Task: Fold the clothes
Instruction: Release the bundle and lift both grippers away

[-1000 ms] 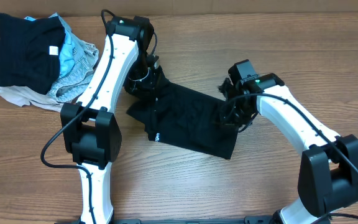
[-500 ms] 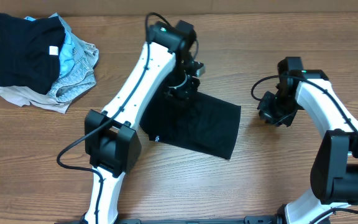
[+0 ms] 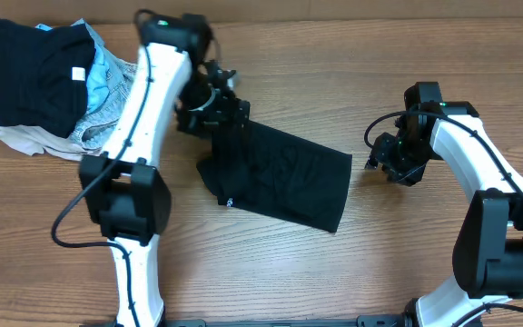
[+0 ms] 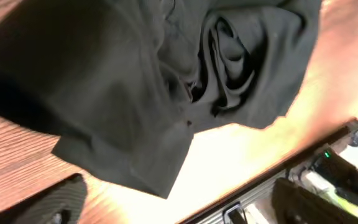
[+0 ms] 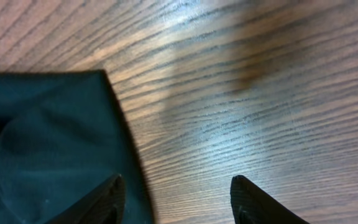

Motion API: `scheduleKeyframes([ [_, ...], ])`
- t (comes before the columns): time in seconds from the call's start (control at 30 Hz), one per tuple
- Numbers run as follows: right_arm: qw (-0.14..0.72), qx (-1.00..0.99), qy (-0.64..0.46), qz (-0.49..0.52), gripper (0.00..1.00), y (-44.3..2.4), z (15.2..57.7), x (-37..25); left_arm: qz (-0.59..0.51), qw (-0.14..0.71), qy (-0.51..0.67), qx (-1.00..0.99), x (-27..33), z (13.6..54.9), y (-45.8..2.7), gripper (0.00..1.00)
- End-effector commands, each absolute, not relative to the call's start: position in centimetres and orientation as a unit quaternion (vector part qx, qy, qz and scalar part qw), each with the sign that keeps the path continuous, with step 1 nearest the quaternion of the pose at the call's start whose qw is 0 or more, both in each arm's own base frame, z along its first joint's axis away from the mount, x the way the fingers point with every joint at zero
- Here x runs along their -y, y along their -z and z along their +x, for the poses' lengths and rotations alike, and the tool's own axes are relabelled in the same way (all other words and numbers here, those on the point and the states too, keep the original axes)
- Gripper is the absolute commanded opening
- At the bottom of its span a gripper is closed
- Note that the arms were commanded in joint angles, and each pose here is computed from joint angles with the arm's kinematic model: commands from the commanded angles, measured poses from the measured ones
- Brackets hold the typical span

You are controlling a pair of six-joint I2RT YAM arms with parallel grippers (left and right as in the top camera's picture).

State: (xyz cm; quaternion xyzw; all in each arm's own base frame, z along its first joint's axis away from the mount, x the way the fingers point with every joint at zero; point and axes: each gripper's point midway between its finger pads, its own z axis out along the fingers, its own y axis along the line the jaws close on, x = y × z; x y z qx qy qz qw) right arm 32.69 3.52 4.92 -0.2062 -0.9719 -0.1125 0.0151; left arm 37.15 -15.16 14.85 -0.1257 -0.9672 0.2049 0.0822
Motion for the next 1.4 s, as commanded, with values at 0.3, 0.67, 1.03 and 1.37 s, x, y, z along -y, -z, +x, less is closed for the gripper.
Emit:
scheduleKeyframes([
  [0.3, 0.004, 0.973, 0.119, -0.198, 0.6, -5.3, 33.4, -3.9, -0.087, 0.072, -0.124, 0.986, 11.7, 38.4, -12.1, 1.0],
  [0.67, 0.003, 0.973, 0.119, -0.198, 0.61, -5.3, 33.4, -3.9, -0.054, 0.084, -0.131, 0.986, 15.6, 37.5, -6.9, 0.8],
  [1.03, 0.005, 0.975, 0.118, -0.186, 0.65, -5.3, 33.3, -3.9, -0.058, 0.08, -0.091, 0.991, 16.3, 36.9, -12.2, 0.04],
  [1.37, -0.001, 0.971, 0.117, -0.207, 0.7, -5.3, 33.6, -2.4, -0.15, 0.012, -0.101, 0.983, 23.4, 35.7, -17.2, 0.04],
])
